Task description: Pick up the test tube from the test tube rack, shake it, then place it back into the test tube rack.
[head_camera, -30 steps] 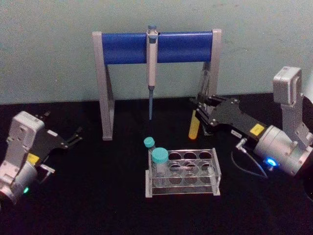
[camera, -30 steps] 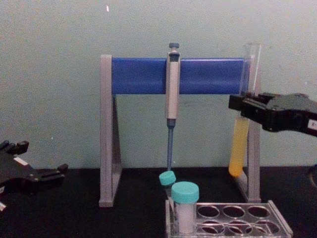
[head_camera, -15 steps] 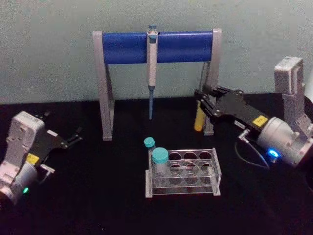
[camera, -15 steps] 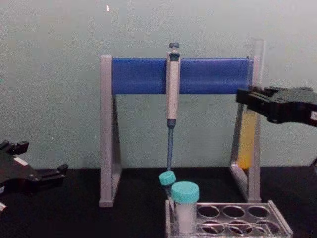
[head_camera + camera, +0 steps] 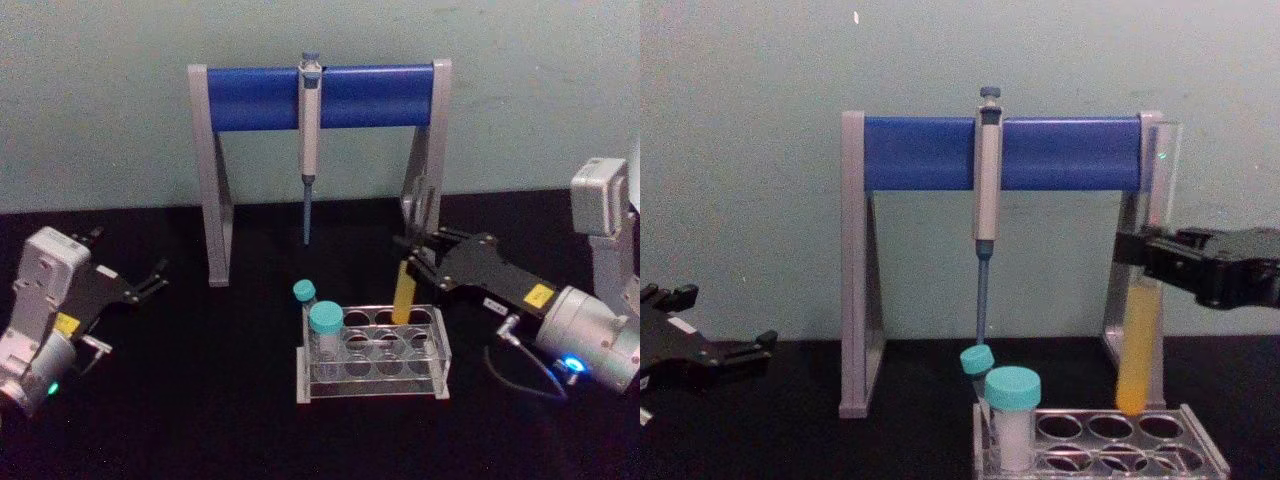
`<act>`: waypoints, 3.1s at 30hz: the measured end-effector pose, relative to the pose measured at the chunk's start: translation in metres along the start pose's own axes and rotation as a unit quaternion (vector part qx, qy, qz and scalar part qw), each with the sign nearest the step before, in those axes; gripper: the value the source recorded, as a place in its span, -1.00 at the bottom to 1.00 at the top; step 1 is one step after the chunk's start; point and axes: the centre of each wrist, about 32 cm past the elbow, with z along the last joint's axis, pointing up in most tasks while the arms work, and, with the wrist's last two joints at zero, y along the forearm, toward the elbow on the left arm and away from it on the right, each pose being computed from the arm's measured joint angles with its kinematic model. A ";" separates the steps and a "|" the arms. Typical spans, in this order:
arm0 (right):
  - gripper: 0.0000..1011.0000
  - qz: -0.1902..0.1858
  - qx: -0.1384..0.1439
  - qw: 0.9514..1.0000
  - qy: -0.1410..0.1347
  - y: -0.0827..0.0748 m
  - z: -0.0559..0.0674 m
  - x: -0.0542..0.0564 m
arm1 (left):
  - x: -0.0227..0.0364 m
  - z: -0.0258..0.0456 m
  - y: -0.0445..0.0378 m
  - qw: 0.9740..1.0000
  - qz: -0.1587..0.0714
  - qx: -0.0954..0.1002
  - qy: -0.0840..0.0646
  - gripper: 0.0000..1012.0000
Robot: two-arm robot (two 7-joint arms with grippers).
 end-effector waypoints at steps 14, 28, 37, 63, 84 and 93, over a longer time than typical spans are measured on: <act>-0.55 -0.008 0.027 1.000 -0.010 0.037 -0.004 0.019 | 0.0000 0.0000 0.0000 1.000 0.000 0.000 0.000 1.00; -0.55 -0.049 0.006 0.998 -0.032 0.012 0.004 0.022 | 0.0000 0.0000 0.0000 1.000 0.000 0.000 0.000 1.00; -0.55 -0.014 -0.019 1.000 -0.008 -0.005 0.005 0.000 | 0.0000 0.0000 0.0000 1.000 0.000 0.000 0.000 1.00; -0.55 0.000 0.018 1.000 -0.016 0.040 0.001 0.018 | 0.0000 0.0000 0.0000 1.000 0.000 0.000 0.000 1.00; -0.55 -0.033 0.016 0.999 -0.032 0.022 0.006 0.021 | 0.0000 0.0000 0.0000 1.000 0.000 0.000 0.000 0.99; -0.55 -0.038 -0.009 0.998 -0.039 -0.002 0.012 0.011 | 0.0000 0.0000 0.0000 1.000 0.000 0.000 0.000 1.00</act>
